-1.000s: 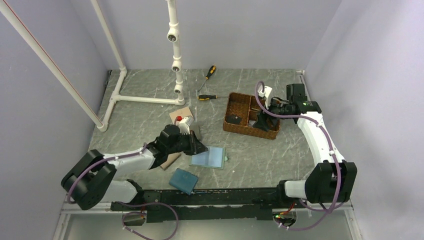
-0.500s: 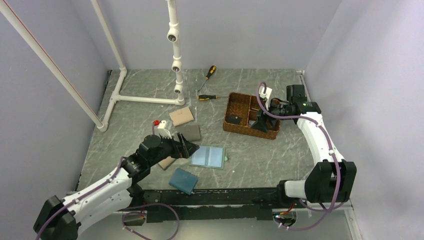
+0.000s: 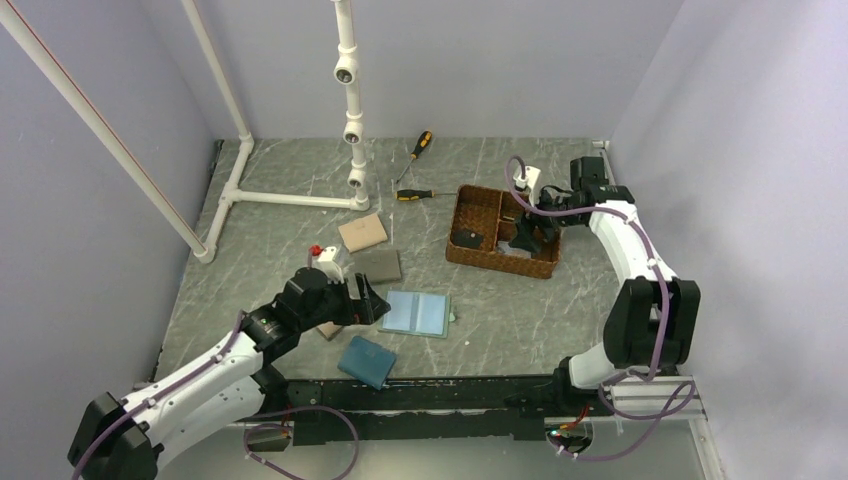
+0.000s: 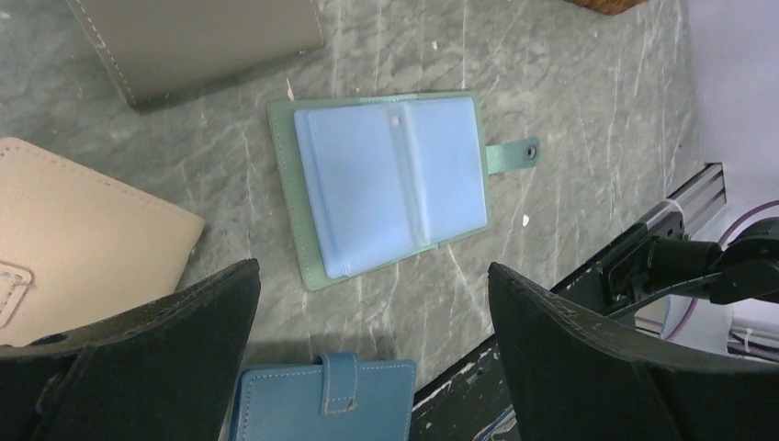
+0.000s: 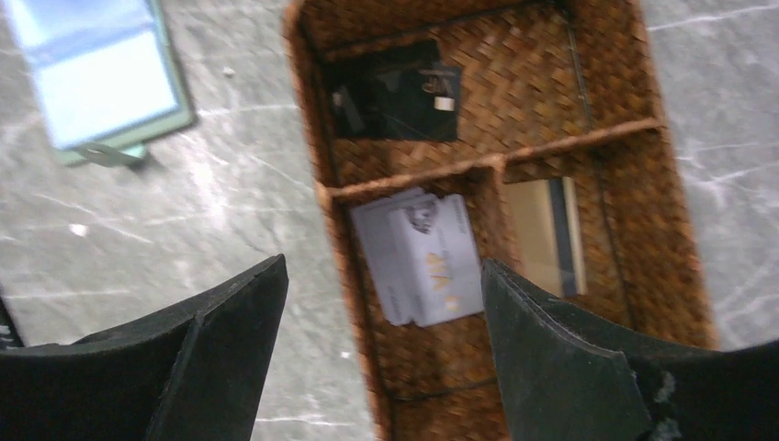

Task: Take the credit cards out of the card holder
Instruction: Reset both arms

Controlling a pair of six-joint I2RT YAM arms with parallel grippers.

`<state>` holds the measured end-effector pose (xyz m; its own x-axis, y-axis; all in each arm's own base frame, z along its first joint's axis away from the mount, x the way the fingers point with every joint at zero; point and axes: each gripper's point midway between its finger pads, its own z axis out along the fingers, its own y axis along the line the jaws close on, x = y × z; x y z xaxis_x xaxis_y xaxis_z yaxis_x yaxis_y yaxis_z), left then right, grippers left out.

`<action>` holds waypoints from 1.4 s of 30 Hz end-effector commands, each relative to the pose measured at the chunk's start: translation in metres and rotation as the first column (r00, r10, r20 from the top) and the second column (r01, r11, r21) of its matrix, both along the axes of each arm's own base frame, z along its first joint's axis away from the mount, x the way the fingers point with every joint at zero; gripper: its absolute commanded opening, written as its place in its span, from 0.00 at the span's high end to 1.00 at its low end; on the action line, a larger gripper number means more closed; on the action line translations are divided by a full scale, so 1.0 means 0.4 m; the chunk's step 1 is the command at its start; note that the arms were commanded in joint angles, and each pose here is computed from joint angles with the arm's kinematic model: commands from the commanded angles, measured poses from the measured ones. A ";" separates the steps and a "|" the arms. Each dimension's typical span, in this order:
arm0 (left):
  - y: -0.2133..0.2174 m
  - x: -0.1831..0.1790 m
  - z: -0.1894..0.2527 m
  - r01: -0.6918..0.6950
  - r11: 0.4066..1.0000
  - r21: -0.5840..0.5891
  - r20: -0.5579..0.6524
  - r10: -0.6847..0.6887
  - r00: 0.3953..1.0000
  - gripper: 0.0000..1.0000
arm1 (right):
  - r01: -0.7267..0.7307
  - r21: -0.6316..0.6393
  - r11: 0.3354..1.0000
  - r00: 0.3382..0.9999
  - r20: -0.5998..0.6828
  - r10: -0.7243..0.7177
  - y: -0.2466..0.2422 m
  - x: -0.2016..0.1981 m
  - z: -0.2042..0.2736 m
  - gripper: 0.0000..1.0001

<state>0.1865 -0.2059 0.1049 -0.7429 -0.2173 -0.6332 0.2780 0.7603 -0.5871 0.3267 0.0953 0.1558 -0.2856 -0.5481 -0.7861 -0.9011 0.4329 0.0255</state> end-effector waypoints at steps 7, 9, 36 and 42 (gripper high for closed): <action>-0.008 0.007 0.006 0.028 1.000 0.004 0.028 -0.028 0.999 0.01 | -0.005 -0.118 0.993 0.993 0.116 0.019 -0.060 0.116 0.004 0.21; -0.010 0.005 -0.003 0.035 0.999 0.009 0.019 -0.035 0.999 0.01 | -0.037 -0.062 0.997 0.992 0.116 0.045 -0.034 0.090 0.008 0.21; 0.023 0.087 0.164 -0.004 1.000 0.019 0.077 0.003 0.997 0.01 | 0.484 0.517 0.706 0.850 -0.084 -0.521 -0.182 0.002 0.306 0.00; 0.046 0.084 0.201 -0.025 0.999 0.037 0.114 0.021 0.993 0.01 | 0.636 0.528 0.564 0.725 -0.155 -0.671 -0.226 0.023 0.324 0.00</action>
